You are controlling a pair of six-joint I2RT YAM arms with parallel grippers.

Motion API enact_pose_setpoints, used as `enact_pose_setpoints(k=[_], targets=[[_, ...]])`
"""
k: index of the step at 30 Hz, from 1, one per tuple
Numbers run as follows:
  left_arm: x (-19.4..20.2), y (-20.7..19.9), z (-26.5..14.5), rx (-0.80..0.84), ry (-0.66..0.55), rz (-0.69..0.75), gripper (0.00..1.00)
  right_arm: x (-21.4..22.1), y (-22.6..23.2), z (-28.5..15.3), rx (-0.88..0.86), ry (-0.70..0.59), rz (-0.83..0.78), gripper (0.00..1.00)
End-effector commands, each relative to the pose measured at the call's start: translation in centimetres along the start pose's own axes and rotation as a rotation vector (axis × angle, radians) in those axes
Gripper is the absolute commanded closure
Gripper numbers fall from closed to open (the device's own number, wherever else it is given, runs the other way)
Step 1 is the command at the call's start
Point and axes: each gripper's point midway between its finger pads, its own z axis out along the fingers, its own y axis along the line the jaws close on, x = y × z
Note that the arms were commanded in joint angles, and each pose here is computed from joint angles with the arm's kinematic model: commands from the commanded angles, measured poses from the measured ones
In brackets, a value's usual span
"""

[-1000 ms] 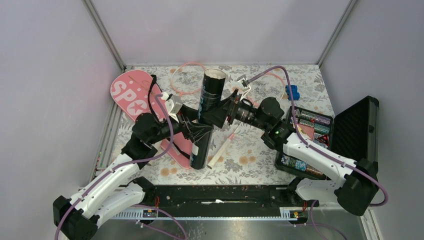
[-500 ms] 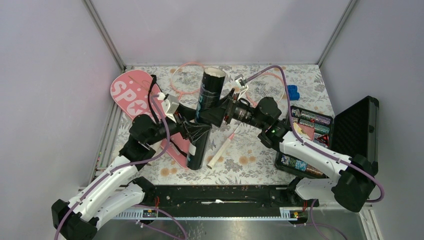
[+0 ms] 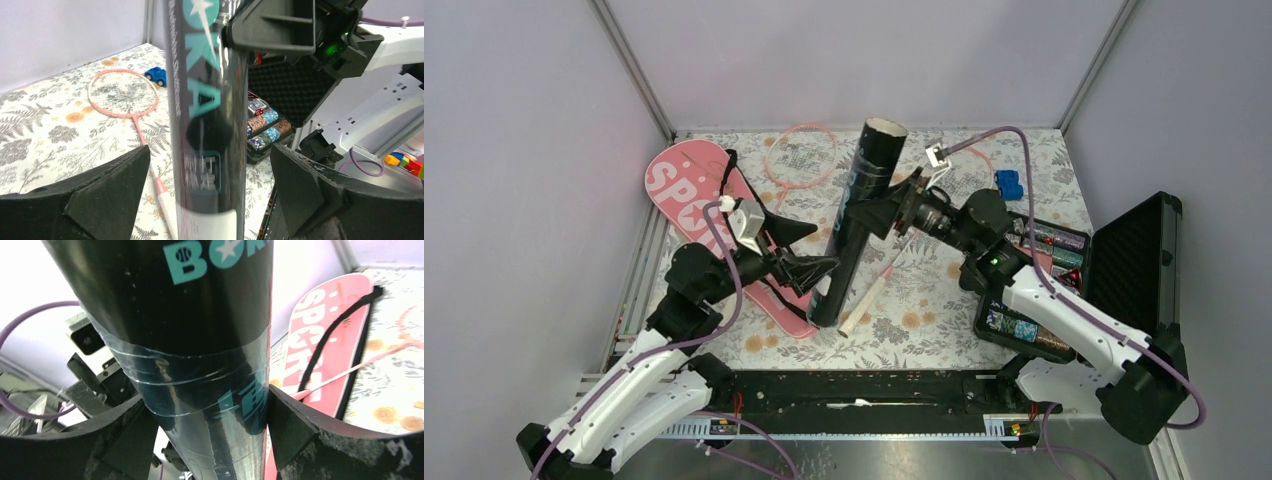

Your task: Pack up the badminton gear

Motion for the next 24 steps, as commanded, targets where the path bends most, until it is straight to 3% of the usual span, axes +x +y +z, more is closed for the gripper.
enact_pose_setpoints(k=[1, 6, 11, 15, 20, 24], targets=[[-0.6, 1.5, -0.7, -0.111, -0.007, 0.005, 0.01, -4.8, 0.2, -1.6, 0.064, -0.118, -0.023, 0.65], [-0.1, 5.9, -1.8, -0.398, 0.058, -0.068, 0.01, -4.5, -2.6, -3.6, 0.218, -0.071, -0.099, 0.66], [1.9, 12.6, -5.2, -0.884, 0.153, -0.190, 0.01, -3.5, -3.1, -5.5, 0.270, -0.030, -0.144, 0.66], [4.2, 16.2, -8.7, -1.171, 0.275, -0.206, 0.01, -2.7, -2.9, -6.6, 0.275, -0.014, -0.151, 0.66], [6.9, 18.7, -12.9, -1.377, 0.235, -0.443, 0.01, -0.9, -3.0, -7.2, 0.255, 0.036, -0.131, 0.66], [8.2, 20.1, -18.0, -1.637, 0.138, -0.537, 0.03, -0.2, -2.7, -7.4, 0.239, 0.072, -0.125, 0.66]])
